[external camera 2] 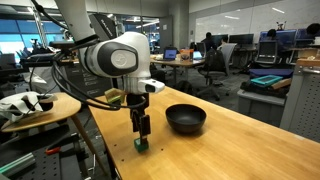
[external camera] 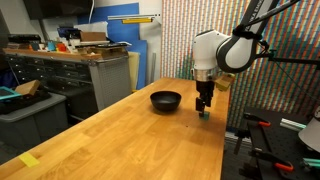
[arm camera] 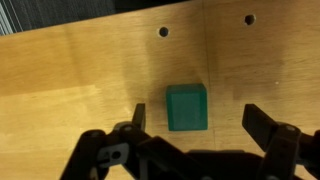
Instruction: Pick up the green block and place it in the black bowl.
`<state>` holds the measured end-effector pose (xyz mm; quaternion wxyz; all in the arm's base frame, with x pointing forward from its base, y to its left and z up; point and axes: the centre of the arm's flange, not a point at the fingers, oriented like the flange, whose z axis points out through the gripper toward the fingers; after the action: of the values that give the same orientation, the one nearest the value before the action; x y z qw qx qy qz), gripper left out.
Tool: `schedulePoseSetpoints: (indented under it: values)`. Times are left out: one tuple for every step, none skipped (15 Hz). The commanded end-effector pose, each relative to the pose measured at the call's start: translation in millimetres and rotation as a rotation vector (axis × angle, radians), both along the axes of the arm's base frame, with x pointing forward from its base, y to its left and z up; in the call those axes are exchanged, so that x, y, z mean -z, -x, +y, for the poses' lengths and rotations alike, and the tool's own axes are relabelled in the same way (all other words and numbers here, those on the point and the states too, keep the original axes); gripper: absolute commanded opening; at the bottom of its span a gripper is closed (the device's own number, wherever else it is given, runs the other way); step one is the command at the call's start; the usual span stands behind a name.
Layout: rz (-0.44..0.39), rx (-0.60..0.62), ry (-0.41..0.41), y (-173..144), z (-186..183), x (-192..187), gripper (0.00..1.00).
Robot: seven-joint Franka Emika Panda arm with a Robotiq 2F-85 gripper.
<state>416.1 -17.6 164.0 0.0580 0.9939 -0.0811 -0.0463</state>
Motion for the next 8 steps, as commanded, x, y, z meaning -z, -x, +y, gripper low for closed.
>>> schedulePoseSetpoints:
  values:
    - [-0.010, -0.006, 0.005, -5.9, -3.0, 13.5, 1.00]
    - [-0.008, -0.005, 0.006, -5.8, -3.7, 16.2, 1.00]
    - [-0.006, -0.006, 0.005, -6.0, -4.4, 18.9, 1.00]
    - [-0.005, -0.005, 0.005, -6.1, -5.0, 21.3, 1.00]
    - [-0.002, -0.006, 0.006, -6.3, -5.2, 23.6, 1.00]
    - [-0.003, -0.006, 0.005, -6.4, -5.3, 25.3, 0.75]
    - [-0.006, -0.006, 0.005, -6.7, -5.1, 26.4, 0.74]
    - [-0.005, -0.007, 0.005, -6.8, -4.8, 27.3, 0.66]
